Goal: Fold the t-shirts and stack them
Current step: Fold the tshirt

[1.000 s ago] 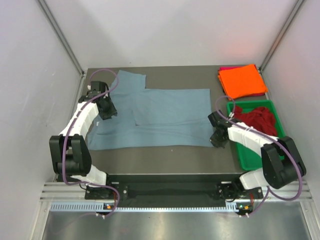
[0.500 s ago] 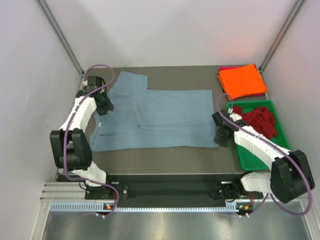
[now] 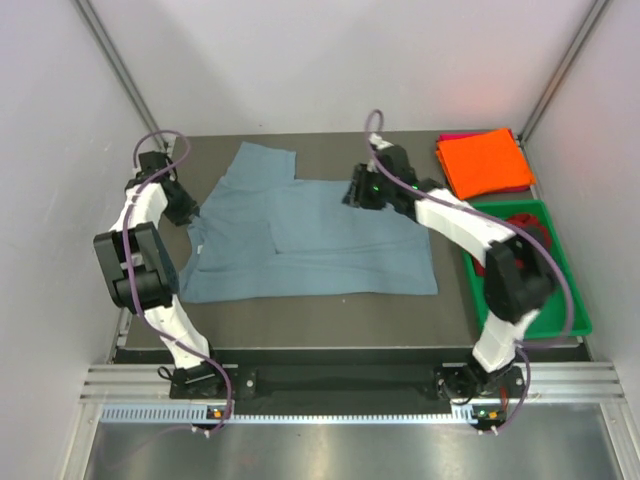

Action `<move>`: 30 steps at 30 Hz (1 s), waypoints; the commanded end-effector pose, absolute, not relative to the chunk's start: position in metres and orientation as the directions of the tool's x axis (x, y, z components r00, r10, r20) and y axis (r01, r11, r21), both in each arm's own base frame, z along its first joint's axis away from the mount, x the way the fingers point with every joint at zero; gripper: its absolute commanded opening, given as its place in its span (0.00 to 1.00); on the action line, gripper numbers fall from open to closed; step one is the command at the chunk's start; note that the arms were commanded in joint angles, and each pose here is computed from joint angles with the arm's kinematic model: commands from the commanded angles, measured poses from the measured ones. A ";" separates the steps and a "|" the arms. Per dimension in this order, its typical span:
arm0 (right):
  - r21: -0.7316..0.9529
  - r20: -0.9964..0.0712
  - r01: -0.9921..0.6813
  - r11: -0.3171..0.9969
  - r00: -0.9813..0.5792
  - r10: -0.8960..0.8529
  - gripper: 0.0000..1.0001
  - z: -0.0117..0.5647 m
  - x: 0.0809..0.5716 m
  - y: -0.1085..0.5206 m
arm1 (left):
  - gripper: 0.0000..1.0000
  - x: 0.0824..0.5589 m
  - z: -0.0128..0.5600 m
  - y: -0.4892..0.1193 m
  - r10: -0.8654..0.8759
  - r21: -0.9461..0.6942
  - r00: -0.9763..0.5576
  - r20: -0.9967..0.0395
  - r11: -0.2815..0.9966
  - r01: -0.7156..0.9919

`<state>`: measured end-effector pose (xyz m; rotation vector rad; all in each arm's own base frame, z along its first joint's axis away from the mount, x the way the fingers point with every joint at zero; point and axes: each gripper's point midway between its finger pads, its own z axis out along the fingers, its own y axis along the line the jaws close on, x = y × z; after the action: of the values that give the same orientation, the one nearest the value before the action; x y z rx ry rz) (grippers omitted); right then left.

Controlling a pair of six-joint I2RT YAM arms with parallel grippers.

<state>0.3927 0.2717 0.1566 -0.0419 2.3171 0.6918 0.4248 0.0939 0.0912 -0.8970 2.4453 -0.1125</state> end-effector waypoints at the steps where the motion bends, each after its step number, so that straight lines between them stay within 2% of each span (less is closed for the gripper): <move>1: 0.483 -0.751 -0.464 0.742 -0.655 0.080 0.43 0.189 0.432 0.359 | 0.36 0.457 0.101 0.078 -0.580 -0.337 -0.646 -0.496 0.814 -0.472; 2: 0.488 -0.778 -0.505 0.712 -0.621 0.092 0.43 0.210 0.444 0.376 | 0.38 0.463 0.096 0.080 -0.579 -0.339 -0.651 -0.492 0.815 -0.469; 3: 0.490 -0.765 -0.514 0.704 -0.641 0.065 0.43 0.186 0.449 0.393 | 0.39 0.466 0.095 0.079 -0.580 -0.342 -0.654 -0.486 0.815 -0.468; 8: 0.488 -0.805 -0.606 0.628 -0.590 0.057 0.44 0.187 0.470 0.453 | 0.42 0.476 0.088 0.079 -0.609 -0.352 -0.661 -0.438 0.793 -0.497; 9: 0.482 -0.798 -0.615 0.625 -0.602 0.023 0.44 0.164 0.466 0.467 | 0.42 0.478 0.087 0.079 -0.614 -0.358 -0.658 -0.436 0.789 -0.499; 13: 0.471 -0.804 -0.654 0.592 -0.594 -0.017 0.44 0.140 0.456 0.502 | 0.42 0.474 0.072 0.080 -0.625 -0.326 -0.672 -0.397 0.780 -0.533; 23: 0.510 -0.773 -0.640 0.575 -0.634 -0.020 0.45 0.087 0.442 0.544 | 0.45 0.460 0.047 0.079 -0.617 -0.253 -0.702 -0.356 0.787 -0.563; 27: 0.494 -0.770 -0.635 0.594 -0.636 -0.040 0.44 0.072 0.438 0.546 | 0.42 0.460 0.043 0.078 -0.613 -0.248 -0.709 -0.349 0.790 -0.561; 30: 0.491 -0.767 -0.631 0.600 -0.640 -0.046 0.43 0.067 0.436 0.546 | 0.35 0.460 0.041 0.078 -0.613 -0.251 -0.711 -0.343 0.790 -0.560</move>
<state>0.4352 0.5256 0.0453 -0.5221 2.1833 0.9895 0.4609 0.0771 0.0452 -0.8806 2.5512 -0.1923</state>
